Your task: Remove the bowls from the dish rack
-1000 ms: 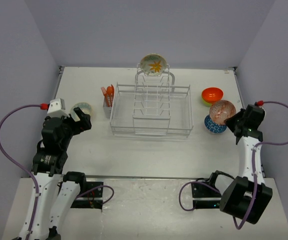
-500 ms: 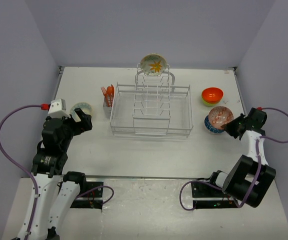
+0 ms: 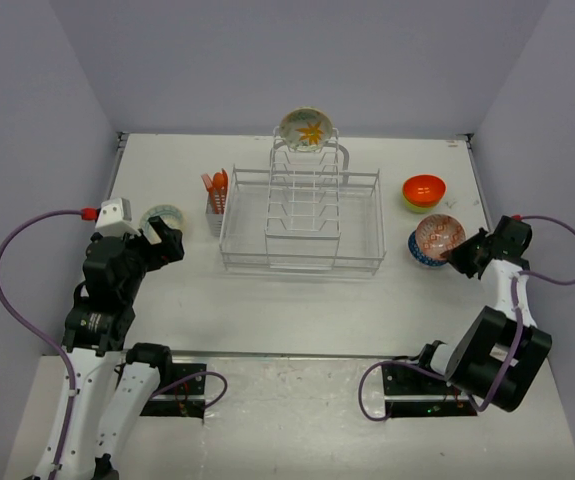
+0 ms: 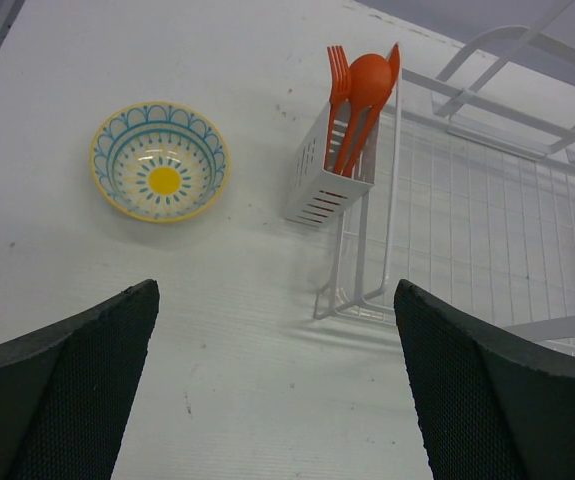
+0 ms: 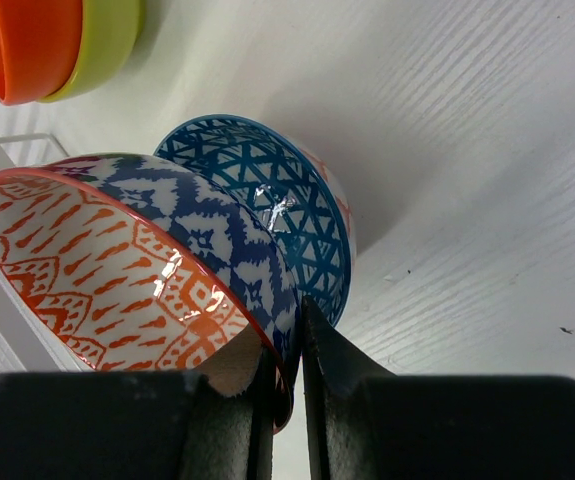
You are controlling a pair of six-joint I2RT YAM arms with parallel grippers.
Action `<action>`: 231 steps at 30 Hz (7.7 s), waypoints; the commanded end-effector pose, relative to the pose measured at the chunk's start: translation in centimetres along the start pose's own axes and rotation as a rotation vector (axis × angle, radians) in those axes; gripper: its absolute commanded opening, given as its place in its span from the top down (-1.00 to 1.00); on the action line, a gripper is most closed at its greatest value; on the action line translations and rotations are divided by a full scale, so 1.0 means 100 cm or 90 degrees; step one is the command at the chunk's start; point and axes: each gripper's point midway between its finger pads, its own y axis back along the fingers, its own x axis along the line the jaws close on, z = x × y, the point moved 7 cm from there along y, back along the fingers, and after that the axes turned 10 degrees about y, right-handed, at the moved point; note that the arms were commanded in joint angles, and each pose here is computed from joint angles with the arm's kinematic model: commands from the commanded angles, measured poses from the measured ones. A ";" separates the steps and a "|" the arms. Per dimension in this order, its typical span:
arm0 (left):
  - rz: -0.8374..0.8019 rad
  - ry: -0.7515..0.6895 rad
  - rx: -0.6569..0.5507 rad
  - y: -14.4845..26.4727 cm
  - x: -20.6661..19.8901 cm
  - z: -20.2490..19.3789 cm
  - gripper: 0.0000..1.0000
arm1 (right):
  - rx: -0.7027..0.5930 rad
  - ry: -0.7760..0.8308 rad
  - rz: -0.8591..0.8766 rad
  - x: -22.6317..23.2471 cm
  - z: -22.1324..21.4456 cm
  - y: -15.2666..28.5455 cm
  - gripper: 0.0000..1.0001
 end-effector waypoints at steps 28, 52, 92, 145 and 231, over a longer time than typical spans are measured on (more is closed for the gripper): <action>-0.010 0.008 -0.032 0.004 -0.003 0.007 -1.00 | 0.034 0.008 0.046 0.005 0.004 -0.011 0.63; -0.012 0.009 -0.038 0.006 -0.004 0.008 -1.00 | -0.048 0.030 -0.033 0.000 0.018 0.008 0.03; 0.004 0.011 -0.029 0.001 -0.002 0.007 -1.00 | -0.026 0.029 -0.021 -0.006 0.001 -0.006 0.80; 0.009 -0.018 -0.058 -0.010 -0.005 0.020 -1.00 | -0.344 0.581 0.437 0.231 -0.022 0.191 -0.98; -0.090 -0.013 -0.040 -0.009 -0.023 0.016 -1.00 | -0.702 0.725 0.229 0.415 0.035 0.103 1.00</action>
